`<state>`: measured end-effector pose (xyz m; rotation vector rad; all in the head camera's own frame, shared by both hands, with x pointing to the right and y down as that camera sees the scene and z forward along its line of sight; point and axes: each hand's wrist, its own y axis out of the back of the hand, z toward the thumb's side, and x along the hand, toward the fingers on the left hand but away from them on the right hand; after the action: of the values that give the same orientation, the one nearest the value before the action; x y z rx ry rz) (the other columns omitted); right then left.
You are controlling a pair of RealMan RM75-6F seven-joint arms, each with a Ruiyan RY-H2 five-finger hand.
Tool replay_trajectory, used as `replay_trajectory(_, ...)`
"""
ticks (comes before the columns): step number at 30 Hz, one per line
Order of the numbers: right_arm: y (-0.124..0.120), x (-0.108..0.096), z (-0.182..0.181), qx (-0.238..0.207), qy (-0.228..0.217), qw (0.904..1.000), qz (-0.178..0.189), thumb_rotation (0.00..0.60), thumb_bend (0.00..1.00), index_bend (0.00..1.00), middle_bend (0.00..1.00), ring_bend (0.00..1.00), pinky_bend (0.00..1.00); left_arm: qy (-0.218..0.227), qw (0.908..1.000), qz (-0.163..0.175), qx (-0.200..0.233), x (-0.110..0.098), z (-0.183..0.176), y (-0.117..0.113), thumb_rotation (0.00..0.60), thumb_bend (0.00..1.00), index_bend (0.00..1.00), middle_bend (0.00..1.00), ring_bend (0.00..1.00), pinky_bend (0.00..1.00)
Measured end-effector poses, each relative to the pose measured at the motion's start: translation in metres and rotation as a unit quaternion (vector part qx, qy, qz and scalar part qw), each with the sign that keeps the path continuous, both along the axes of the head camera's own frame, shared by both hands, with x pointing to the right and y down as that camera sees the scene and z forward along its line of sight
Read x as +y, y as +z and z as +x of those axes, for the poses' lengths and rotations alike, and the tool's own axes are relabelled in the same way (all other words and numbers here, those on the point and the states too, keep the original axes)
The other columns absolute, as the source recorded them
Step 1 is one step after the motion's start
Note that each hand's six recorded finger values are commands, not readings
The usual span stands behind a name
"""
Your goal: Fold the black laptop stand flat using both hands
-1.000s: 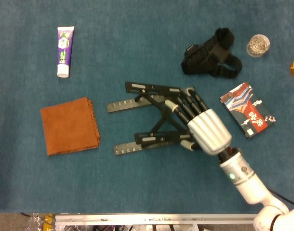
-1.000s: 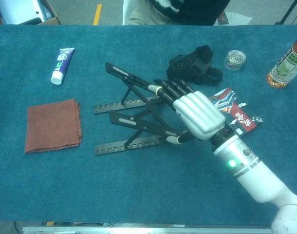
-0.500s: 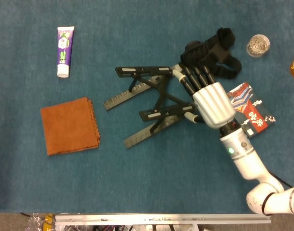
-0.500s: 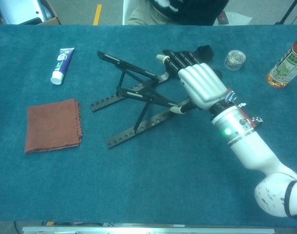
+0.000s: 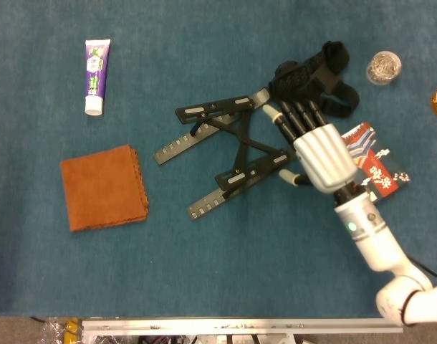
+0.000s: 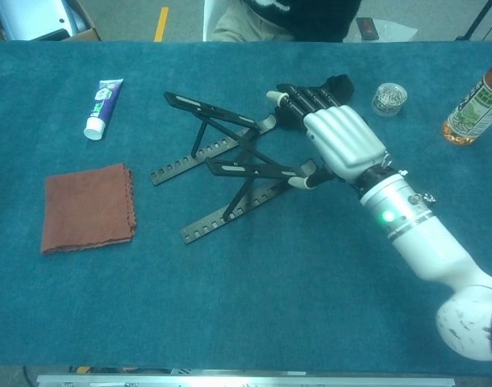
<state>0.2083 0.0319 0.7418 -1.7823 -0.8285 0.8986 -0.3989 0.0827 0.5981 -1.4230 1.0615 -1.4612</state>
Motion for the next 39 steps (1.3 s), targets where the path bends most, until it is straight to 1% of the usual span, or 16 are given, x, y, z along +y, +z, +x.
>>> replay_trajectory(3,-0.017,0.006,-0.004,-0.031,-0.004,0.9994,-0.014,0.6,0.0,0.0,0.0,0.0,0.01,0.003,1.0,0.001,0.0,0.0,0.002,-0.001,0.6,0.28,0.0,0.0,0.0,0.0)
replay_trajectory(7,-0.043,0.013,-0.019,-0.076,-0.013,0.9967,-0.026,0.6,0.0,0.0,0.0,0.0,0.01,0.007,1.0,0.003,0.001,-0.001,0.005,-0.003,0.6,0.28,0.0,0.0,0.0,0.0)
replay_trajectory(11,-0.059,0.016,-0.036,-0.098,-0.027,0.9943,-0.031,0.6,0.0,0.0,0.0,0.0,0.01,0.008,0.9999,0.006,-0.001,-0.002,0.006,-0.006,0.6,0.28,0.0,0.0,0.0,0.0)
replay_trajectory(15,-0.059,0.018,-0.05,-0.094,-0.041,0.9941,-0.034,0.6,0.0,0.0,0.0,0.0,0.01,0.006,1.0,0.005,-0.003,0.0,0.003,-0.007,0.6,0.28,0.0,0.0,0.0,0.0)
replay_trajectory(18,-0.054,0.019,-0.059,-0.088,-0.047,0.9943,-0.039,0.6,0.0,0.0,0.0,0.0,0.01,0.003,1.0,0.004,-0.003,0.001,0.001,-0.007,0.6,0.28,0.0,0.0,0.0,0.0)
replay_trajectory(22,-0.047,0.019,-0.068,-0.08,-0.054,0.9948,-0.03,0.6,0.01,0.0,0.0,0.0,0.01,0.001,1.0,0.004,-0.005,0.001,-0.002,-0.007,0.6,0.28,0.0,0.0,0.0,0.0)
replay_trajectory(26,-0.044,0.017,-0.076,-0.079,-0.057,0.9951,-0.016,0.6,0.14,0.0,0.0,0.0,0.01,0.0,1.0,0.003,-0.005,0.001,-0.003,-0.007,0.6,0.28,0.0,0.0,0.0,0.0)
replay_trajectory(32,-0.038,0.007,-0.077,-0.07,-0.048,0.9964,-0.002,0.6,0.27,0.0,0.0,0.0,0.01,0.0,1.0,0.001,0.001,0.002,-0.004,-0.006,0.6,0.28,0.0,0.0,0.0,0.0)
replay_trajectory(35,-0.039,0.003,-0.074,-0.071,-0.038,0.9967,0.008,0.6,0.3,0.0,0.0,0.0,0.01,0.001,1.0,0.001,0.001,0.002,-0.005,-0.007,0.6,0.28,0.0,0.0,0.0,0.0)
replay_trajectory(39,-0.042,-0.003,-0.063,-0.068,-0.02,0.9972,0.022,0.6,0.31,0.0,0.0,0.0,0.01,0.005,1.0,0.002,0.001,0.002,-0.004,-0.008,0.6,0.28,0.0,0.0,0.0,0.0)
